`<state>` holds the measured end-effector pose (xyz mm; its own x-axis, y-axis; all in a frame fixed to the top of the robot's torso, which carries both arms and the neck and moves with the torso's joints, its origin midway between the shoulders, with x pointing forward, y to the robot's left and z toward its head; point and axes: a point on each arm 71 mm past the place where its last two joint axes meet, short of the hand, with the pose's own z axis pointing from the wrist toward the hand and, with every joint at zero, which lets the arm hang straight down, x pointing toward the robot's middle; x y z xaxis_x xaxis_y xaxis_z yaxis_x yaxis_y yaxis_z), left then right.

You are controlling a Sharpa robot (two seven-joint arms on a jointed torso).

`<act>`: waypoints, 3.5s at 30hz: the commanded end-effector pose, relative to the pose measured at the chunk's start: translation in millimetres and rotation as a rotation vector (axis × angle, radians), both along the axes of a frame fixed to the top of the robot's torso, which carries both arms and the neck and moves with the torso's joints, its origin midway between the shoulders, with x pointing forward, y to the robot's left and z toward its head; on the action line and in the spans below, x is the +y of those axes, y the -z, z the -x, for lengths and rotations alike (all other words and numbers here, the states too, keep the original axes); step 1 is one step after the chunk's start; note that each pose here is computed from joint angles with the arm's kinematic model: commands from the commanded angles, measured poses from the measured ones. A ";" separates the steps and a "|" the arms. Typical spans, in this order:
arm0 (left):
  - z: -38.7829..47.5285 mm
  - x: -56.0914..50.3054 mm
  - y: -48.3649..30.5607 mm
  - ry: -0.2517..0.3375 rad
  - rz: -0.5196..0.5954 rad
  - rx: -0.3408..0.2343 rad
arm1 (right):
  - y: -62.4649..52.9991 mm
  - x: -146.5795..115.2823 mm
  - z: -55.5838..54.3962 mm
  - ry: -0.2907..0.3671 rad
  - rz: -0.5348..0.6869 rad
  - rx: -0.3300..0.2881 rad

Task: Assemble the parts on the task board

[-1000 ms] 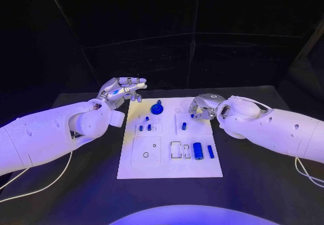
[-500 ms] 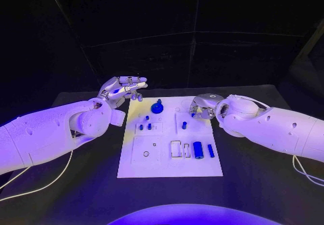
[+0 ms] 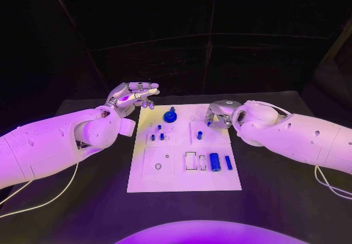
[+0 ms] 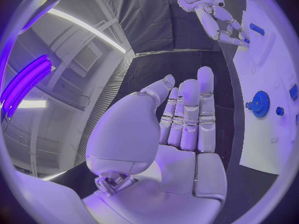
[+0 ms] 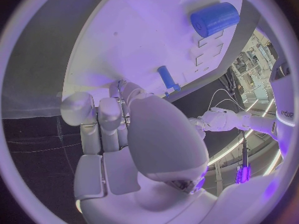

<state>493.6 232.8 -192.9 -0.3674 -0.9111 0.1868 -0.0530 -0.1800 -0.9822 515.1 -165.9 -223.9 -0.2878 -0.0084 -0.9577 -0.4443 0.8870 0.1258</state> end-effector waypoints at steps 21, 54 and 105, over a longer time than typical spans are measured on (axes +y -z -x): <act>-3.2 5.1 -0.6 -0.015 0.004 -0.010 | -15.8 -5.2 16.2 0.007 -0.079 -0.195; -11.4 6.0 0.0 -0.038 -0.004 -0.021 | -39.3 95.3 83.9 -0.280 -0.201 -0.102; -12.7 -5.0 0.0 -0.005 0.007 -0.014 | 18.2 135.1 104.3 -0.370 -0.102 -0.059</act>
